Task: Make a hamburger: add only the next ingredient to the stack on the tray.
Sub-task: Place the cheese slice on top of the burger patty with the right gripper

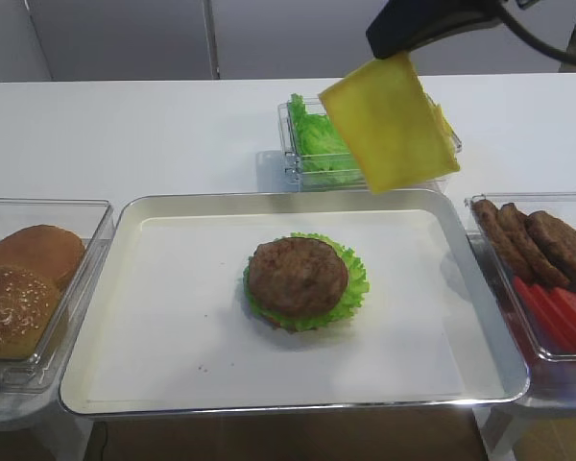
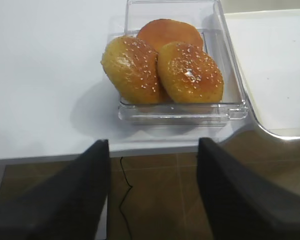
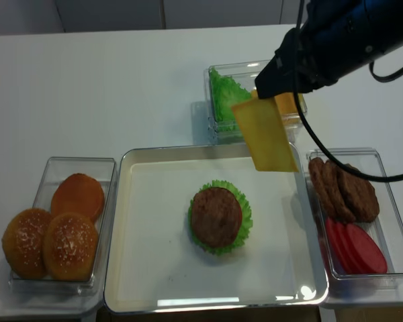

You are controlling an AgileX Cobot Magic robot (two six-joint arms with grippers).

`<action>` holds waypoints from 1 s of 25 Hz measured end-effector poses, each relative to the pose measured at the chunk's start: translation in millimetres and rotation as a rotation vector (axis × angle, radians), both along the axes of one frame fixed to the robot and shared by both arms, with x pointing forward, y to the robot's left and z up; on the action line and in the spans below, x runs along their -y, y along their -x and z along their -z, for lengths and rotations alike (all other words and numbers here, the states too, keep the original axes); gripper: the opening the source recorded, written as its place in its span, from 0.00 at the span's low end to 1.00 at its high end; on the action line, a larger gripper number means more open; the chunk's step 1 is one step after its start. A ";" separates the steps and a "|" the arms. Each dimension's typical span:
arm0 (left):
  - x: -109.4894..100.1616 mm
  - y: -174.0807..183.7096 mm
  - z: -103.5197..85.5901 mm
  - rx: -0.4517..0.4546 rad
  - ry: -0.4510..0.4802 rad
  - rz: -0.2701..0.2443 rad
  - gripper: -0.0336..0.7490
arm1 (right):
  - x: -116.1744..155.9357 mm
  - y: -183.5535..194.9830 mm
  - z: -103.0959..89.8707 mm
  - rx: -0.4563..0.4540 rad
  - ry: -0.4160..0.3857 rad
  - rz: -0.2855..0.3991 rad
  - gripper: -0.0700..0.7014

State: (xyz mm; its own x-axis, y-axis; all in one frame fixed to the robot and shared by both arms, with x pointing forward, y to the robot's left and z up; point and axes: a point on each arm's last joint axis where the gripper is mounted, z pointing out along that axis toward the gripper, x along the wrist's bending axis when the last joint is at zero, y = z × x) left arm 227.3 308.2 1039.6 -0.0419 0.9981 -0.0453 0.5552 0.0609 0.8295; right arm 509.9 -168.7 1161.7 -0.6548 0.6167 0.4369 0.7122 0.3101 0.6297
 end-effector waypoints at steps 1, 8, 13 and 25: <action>0.0 0.0 0.0 0.000 0.000 0.000 0.57 | -2.0 1.0 0.0 -0.001 0.000 -0.006 0.12; 0.0 0.0 0.0 0.000 0.000 0.000 0.57 | -17.0 8.9 0.0 -0.001 0.000 -0.063 0.12; 0.0 0.0 0.0 0.000 0.000 0.000 0.57 | -26.1 14.2 0.0 -0.003 -0.001 -0.096 0.12; 0.0 0.0 0.0 0.000 0.000 0.000 0.57 | -38.1 21.5 -0.2 -0.012 -0.006 -0.128 0.12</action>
